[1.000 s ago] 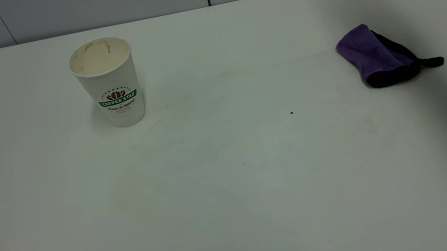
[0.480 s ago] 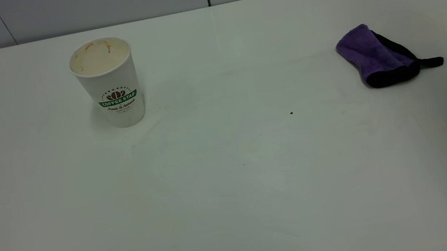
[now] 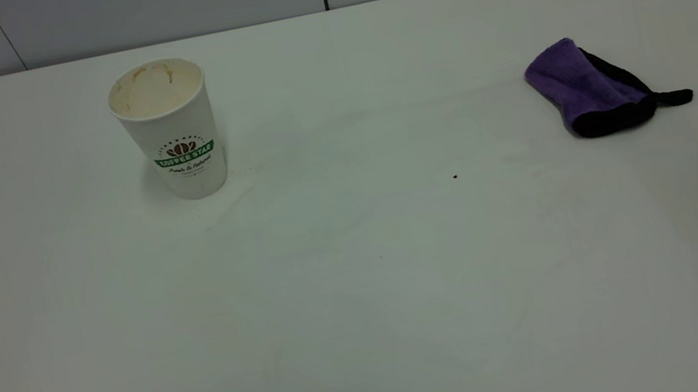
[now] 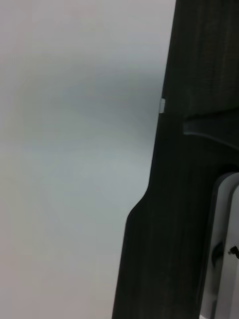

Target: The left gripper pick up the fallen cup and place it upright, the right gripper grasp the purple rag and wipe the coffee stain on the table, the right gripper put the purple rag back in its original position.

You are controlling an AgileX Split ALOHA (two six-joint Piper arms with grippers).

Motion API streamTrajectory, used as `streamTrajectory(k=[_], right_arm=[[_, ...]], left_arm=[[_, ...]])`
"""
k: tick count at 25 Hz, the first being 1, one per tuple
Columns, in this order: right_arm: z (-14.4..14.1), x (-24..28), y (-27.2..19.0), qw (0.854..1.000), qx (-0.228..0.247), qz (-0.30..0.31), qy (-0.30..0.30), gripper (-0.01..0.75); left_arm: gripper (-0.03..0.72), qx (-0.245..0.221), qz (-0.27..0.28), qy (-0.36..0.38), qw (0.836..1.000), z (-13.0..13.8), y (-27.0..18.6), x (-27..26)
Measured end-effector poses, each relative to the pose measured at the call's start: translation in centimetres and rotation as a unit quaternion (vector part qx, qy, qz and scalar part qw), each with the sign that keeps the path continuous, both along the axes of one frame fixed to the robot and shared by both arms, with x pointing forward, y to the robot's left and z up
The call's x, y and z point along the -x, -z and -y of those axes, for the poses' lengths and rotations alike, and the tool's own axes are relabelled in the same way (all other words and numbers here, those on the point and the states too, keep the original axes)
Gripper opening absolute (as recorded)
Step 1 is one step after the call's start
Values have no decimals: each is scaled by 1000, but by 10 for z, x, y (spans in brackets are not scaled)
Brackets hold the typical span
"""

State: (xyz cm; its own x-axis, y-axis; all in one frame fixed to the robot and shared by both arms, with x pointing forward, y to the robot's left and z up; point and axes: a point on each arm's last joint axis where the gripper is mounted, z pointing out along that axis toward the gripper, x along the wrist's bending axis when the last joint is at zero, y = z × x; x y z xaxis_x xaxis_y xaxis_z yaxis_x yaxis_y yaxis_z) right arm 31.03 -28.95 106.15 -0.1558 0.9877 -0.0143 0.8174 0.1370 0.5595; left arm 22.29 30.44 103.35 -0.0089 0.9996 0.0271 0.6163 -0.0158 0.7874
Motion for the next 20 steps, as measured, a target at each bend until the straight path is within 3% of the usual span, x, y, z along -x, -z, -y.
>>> streamTrajectory(k=[7,20], right_arm=[[3,33,17,996,-4,83,-14,690],[3,35,23,997,-9,77,-7,638]], left_arm=[[462,0,0,0,1000,0,0,0],[462,0,0,0,1000,0,0,0]])
